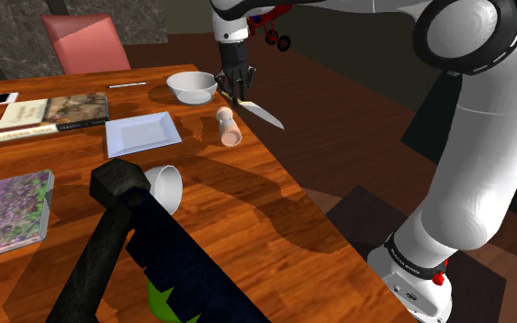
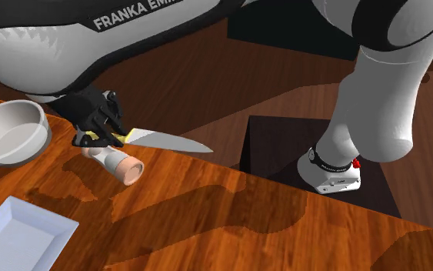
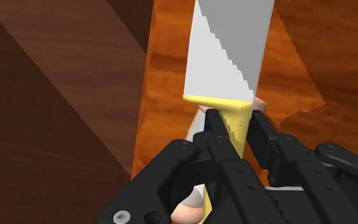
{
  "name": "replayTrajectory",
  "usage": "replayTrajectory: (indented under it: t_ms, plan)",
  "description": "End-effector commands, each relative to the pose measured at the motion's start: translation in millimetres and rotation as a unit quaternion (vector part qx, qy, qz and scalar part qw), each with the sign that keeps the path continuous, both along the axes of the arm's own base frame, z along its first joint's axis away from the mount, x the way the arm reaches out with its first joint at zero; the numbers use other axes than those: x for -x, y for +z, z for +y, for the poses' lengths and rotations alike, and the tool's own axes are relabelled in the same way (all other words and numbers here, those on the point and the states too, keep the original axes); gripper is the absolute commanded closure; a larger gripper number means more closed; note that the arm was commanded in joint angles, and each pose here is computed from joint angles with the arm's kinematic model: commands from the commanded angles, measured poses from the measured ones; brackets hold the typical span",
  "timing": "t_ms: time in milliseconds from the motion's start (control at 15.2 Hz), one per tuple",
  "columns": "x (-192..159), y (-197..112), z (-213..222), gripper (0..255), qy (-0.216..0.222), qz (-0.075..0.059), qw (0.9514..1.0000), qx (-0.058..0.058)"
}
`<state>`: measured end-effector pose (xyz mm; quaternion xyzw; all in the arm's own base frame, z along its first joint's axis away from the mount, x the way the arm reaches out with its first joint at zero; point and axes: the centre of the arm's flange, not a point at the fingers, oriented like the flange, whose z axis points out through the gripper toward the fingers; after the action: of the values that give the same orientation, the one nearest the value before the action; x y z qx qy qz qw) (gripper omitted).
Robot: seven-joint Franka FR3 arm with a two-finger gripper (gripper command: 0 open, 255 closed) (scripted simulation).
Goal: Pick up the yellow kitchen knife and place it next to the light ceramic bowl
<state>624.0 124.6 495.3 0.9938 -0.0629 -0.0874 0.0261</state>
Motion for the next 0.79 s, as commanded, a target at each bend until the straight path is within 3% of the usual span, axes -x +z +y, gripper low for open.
replayTrajectory:
  t_ms: [0,330,726]
  plan:
    - [-24,-3,-11,255,0.000,0.000,1.0000,0.000]
    - [-90,-3,-45,255,0.000,0.000,1.0000,0.000]
    - [-90,-35,-45,255,0.000,0.000,1.0000,0.000]
